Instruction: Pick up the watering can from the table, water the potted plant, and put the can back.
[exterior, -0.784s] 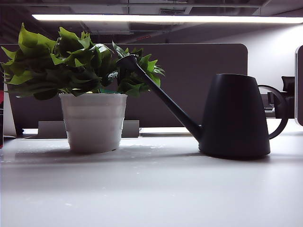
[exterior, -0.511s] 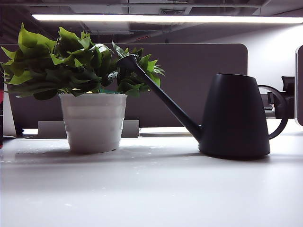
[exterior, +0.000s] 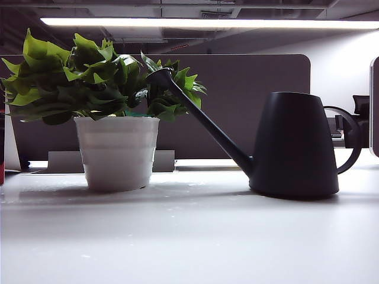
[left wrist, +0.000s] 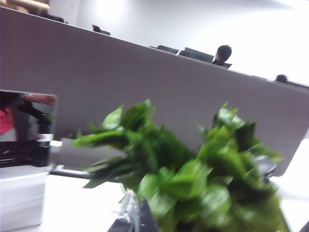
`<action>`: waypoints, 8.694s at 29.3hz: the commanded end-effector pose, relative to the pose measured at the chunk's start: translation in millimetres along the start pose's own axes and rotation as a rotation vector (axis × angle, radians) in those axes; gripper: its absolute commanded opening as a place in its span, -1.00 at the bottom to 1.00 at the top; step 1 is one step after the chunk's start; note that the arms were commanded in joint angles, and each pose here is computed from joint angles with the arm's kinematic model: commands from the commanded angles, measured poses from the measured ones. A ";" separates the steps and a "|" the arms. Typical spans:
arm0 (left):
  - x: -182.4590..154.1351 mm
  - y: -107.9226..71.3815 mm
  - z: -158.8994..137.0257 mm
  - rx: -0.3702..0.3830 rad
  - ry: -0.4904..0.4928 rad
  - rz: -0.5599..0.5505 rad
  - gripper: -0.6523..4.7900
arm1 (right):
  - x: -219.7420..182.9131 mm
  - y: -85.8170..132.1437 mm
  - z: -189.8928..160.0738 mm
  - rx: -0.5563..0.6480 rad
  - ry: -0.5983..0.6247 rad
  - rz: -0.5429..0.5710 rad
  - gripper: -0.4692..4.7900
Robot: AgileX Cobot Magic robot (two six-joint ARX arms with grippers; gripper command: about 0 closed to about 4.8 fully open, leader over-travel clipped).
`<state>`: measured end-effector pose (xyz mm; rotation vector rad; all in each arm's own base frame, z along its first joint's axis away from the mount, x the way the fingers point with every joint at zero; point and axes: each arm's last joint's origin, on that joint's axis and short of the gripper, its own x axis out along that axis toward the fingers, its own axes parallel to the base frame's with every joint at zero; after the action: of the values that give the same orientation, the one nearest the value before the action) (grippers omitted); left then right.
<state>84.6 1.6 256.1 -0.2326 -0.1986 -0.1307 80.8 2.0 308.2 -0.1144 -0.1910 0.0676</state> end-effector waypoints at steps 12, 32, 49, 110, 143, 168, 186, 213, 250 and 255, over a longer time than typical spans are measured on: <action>84.9 -79.7 64.9 0.154 0.071 -0.459 -0.78 | 106.3 -1.9 -22.0 -0.057 0.272 0.083 1.00; 101.1 -127.7 48.1 0.196 0.144 -0.661 -0.78 | 184.3 5.1 -138.0 -0.101 0.545 0.061 1.00; 99.3 -125.7 38.3 0.213 0.251 -0.657 -0.78 | 216.3 7.9 -189.6 -0.117 0.402 0.004 1.00; 155.8 -85.9 82.8 0.314 0.719 -0.320 -0.78 | 305.4 -4.1 81.8 -0.563 0.029 -0.008 -0.84; 151.3 -83.3 78.1 0.326 0.790 -0.297 -0.78 | 320.7 31.5 87.8 -0.786 -0.062 -0.007 -0.84; 150.3 -81.2 77.8 0.351 0.801 -0.239 -0.78 | 320.5 31.1 91.5 -0.800 -0.084 -0.024 -0.84; 147.6 -81.1 80.8 0.350 0.789 -0.240 -0.78 | 321.1 27.4 84.1 -0.460 -0.006 -0.022 -0.84; 118.7 -81.7 114.6 0.310 0.498 -0.303 -0.78 | 205.2 4.9 167.8 0.053 -0.208 -0.015 -0.84; 117.2 -131.9 43.8 0.293 0.578 -0.763 -0.78 | 180.6 24.9 -139.2 0.184 -0.022 -0.061 -0.84; 118.4 -132.5 42.2 0.294 0.584 -0.763 -0.78 | 183.0 9.6 -157.3 0.204 0.025 -0.049 -0.84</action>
<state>171.1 -127.2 348.8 0.1888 0.2962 -0.9018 289.0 11.7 173.3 0.0365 -0.0423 0.0137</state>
